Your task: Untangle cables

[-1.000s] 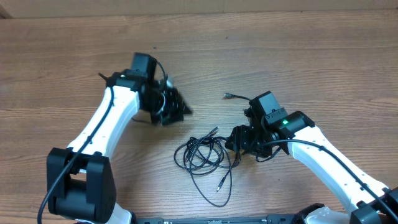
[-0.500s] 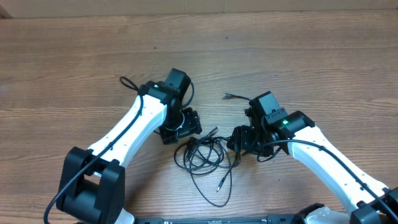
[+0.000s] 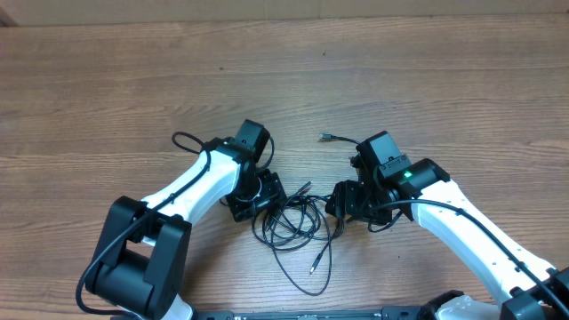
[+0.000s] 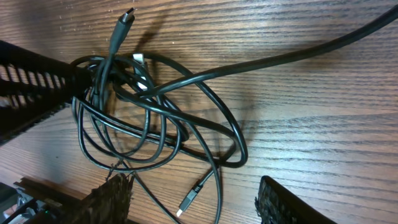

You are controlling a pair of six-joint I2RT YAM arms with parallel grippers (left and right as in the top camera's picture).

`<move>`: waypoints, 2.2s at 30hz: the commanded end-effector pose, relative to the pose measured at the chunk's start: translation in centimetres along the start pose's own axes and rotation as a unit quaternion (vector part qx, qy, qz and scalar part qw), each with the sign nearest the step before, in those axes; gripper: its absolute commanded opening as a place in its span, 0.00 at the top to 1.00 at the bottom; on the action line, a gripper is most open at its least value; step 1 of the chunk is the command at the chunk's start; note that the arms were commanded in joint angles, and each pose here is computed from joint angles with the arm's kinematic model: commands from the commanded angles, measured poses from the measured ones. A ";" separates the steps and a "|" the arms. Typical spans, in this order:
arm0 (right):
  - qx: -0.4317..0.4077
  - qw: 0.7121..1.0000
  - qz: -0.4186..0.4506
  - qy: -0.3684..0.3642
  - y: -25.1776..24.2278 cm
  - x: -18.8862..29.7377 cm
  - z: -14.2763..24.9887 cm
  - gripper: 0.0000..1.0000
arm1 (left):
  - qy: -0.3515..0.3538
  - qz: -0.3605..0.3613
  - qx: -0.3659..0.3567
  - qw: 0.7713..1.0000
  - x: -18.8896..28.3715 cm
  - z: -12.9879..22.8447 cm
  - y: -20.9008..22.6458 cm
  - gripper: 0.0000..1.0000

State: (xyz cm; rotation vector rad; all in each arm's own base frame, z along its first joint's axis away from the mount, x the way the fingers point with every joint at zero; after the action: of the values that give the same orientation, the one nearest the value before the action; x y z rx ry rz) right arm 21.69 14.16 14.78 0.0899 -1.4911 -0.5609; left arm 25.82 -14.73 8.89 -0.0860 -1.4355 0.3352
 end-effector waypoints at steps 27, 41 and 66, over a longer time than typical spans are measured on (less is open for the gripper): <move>-0.121 0.987 -0.086 0.065 3.0 -1.4 2.0 0.31 | -0.061 0.073 -0.111 0.989 4.1 0.5 -2.0 0.96; 0.088 0.981 -0.173 -0.016 5.5 -1.3 0.2 0.19 | -0.150 0.153 -0.328 0.920 10.5 3.5 -3.7 0.96; 0.417 0.887 -0.174 -0.097 5.3 5.8 -0.6 0.51 | -0.164 0.128 -0.471 0.857 10.5 3.8 -3.6 0.96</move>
State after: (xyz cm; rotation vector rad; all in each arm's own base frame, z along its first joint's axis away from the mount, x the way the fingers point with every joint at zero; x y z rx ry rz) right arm 24.14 15.56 22.98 0.8329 -1.8769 -0.2910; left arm 23.65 -15.26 18.95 -0.9669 -1.7814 -0.1300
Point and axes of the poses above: each gripper's point midway between its finger pads, its own x axis back along the fingers, its own y axis along the line the jaws close on, z = x × y, the point moved 8 cm from there along x, back along the fingers, and after that the axes turned 13 degrees about -x, right-handed, at the moved point
